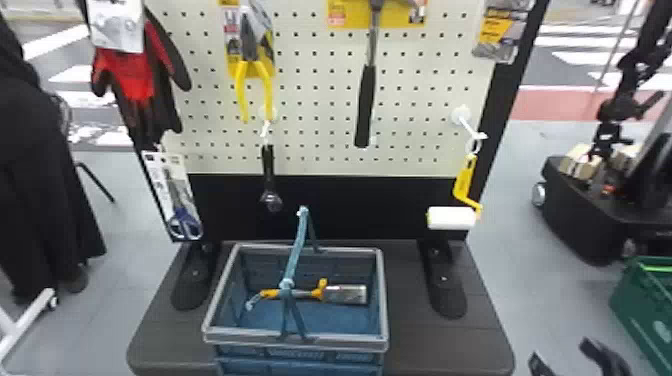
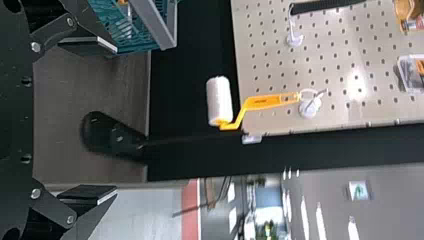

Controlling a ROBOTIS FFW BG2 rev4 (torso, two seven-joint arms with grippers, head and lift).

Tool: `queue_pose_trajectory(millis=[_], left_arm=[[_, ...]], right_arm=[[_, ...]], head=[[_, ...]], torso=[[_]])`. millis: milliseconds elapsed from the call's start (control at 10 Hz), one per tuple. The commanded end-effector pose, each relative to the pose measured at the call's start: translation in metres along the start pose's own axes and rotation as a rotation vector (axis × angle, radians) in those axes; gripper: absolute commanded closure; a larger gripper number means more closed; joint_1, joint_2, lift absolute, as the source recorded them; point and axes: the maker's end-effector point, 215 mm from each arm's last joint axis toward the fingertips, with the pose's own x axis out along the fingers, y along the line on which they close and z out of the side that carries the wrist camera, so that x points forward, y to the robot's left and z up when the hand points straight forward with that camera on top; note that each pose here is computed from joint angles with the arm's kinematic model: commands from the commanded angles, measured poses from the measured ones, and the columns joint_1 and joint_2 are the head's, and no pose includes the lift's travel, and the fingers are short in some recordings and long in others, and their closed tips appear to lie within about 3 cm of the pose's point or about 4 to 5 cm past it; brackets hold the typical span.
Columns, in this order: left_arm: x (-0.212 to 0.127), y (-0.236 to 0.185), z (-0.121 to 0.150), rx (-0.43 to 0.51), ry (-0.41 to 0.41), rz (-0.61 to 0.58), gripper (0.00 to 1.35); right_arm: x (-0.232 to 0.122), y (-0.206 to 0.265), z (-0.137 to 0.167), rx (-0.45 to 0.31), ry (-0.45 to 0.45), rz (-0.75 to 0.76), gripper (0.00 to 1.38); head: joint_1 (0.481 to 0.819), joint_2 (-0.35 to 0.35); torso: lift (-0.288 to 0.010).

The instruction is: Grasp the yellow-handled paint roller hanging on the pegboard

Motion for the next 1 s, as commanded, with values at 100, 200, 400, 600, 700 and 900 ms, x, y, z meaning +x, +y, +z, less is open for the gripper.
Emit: queue_pose_trajectory(millis=[100,200,400,600,700,900], left_arm=[[0.003,-0.002,0.0,-0.001,0.001,-0.005,0.3],[0.004,-0.003,-0.001,-0.002,0.003,-0.006,0.3],[0.008,-0.006,0.0,0.0,0.002,-0.011,0.3],[0.013,-0.013,-0.003,-0.008,0.005,-0.02,0.3],[0.013,-0.014,-0.004,-0.01,0.007,-0.021,0.3],[0.017,-0.017,-0.004,-0.011,0.004,-0.026,0.3]], right_arm=[[0.05,-0.031,0.027,-0.029,-0.038,0.017,0.28],[0.071,-0.036,0.032,-0.026,-0.04,0.05,0.26],[0.119,-0.034,0.059,-0.063,-0.03,0.158,0.21],[0.151,-0.038,0.084,-0.07,-0.039,0.216,0.2],[0.165,-0.041,0.092,-0.087,-0.028,0.235,0.19],[0.199,-0.023,0.104,-0.077,0.0,0.339,0.19]], head=[[0.549,0.0],[0.549,0.0],[0.549,0.0],[0.549,0.0],[0.549,0.0],[0.549,0.0]], torso=[[-0.1],[-0.1],[-0.1],[-0.1],[-0.1],[-0.1]])
